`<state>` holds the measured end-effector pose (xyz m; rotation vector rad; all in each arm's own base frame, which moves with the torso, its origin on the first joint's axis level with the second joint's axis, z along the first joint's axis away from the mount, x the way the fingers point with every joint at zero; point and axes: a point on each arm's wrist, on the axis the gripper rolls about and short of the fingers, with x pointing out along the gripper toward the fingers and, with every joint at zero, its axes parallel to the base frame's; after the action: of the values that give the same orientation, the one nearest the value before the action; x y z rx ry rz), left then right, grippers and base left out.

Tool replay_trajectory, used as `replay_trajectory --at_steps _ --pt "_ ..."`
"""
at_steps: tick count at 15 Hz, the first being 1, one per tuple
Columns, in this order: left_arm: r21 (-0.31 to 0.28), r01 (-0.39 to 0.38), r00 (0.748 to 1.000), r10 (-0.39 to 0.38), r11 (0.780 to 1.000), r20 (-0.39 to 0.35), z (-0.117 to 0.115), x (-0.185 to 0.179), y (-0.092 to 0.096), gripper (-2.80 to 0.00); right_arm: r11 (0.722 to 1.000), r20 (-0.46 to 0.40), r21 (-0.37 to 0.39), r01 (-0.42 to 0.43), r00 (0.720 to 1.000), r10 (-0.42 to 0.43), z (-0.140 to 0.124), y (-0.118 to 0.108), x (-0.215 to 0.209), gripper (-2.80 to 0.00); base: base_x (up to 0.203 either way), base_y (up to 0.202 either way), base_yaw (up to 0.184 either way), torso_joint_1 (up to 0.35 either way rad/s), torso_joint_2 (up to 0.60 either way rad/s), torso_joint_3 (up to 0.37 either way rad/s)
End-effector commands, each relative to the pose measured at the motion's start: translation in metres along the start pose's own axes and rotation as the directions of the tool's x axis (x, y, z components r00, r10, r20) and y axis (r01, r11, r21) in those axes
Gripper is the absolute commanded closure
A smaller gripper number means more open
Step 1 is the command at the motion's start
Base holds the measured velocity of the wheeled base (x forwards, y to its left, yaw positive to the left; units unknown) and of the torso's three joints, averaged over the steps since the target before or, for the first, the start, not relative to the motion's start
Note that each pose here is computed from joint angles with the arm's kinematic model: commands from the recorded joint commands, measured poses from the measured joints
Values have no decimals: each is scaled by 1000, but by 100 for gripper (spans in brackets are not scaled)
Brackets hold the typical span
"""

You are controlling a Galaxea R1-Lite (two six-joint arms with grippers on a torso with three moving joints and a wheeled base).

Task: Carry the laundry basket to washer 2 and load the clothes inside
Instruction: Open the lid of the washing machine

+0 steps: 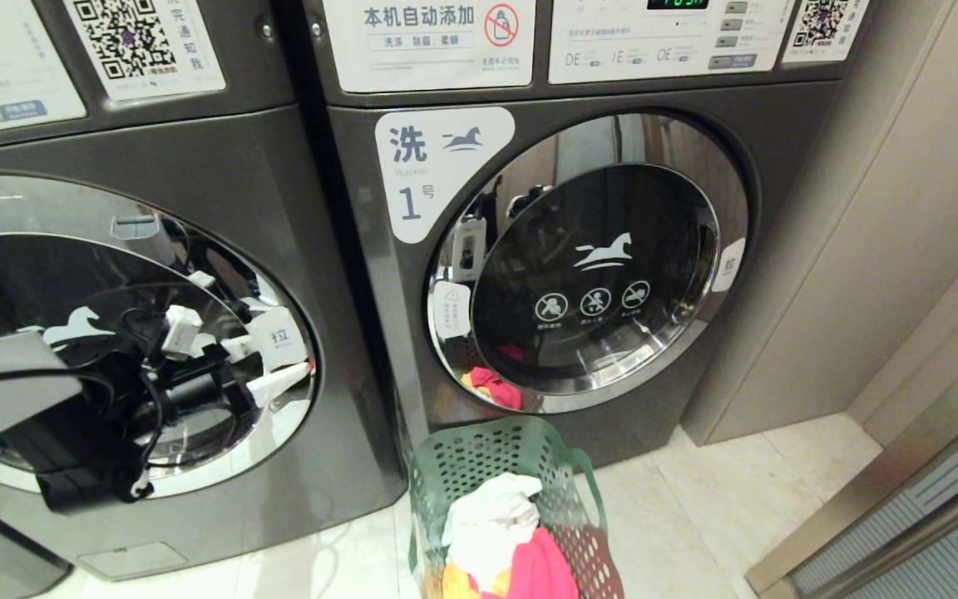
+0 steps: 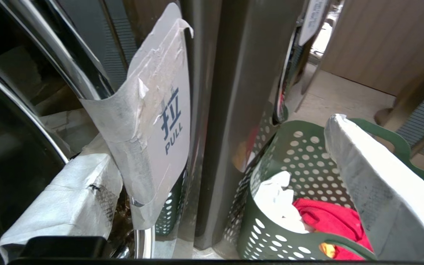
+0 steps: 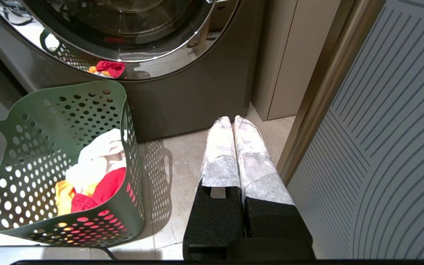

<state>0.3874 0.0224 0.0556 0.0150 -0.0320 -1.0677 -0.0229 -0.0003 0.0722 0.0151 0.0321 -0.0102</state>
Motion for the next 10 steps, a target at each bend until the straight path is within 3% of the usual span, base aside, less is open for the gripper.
replay_trajectory --at_steps 1,5,8,10 --pt "9 56 998 -56 998 2 2 0 -2 -280 1000 -9 0 -1 1000 1 -2 0 1 0 0 0 0 0 0 0" --pt "-49 153 988 -154 987 -14 -1 -8 -19 -280 1000 -9 0 -1 1000 1 -2 0 1 0 0 0 0 0 0 0" --pt "-69 172 985 -173 983 -17 -2 -20 -22 -280 1000 -9 0 -1 1000 1 -2 0 1 0 0 0 0 0 0 0" --pt "-71 136 990 -138 988 -20 -1 -32 -21 -280 1000 -9 0 -1 1000 1 -2 0 1 0 0 0 0 0 0 0"
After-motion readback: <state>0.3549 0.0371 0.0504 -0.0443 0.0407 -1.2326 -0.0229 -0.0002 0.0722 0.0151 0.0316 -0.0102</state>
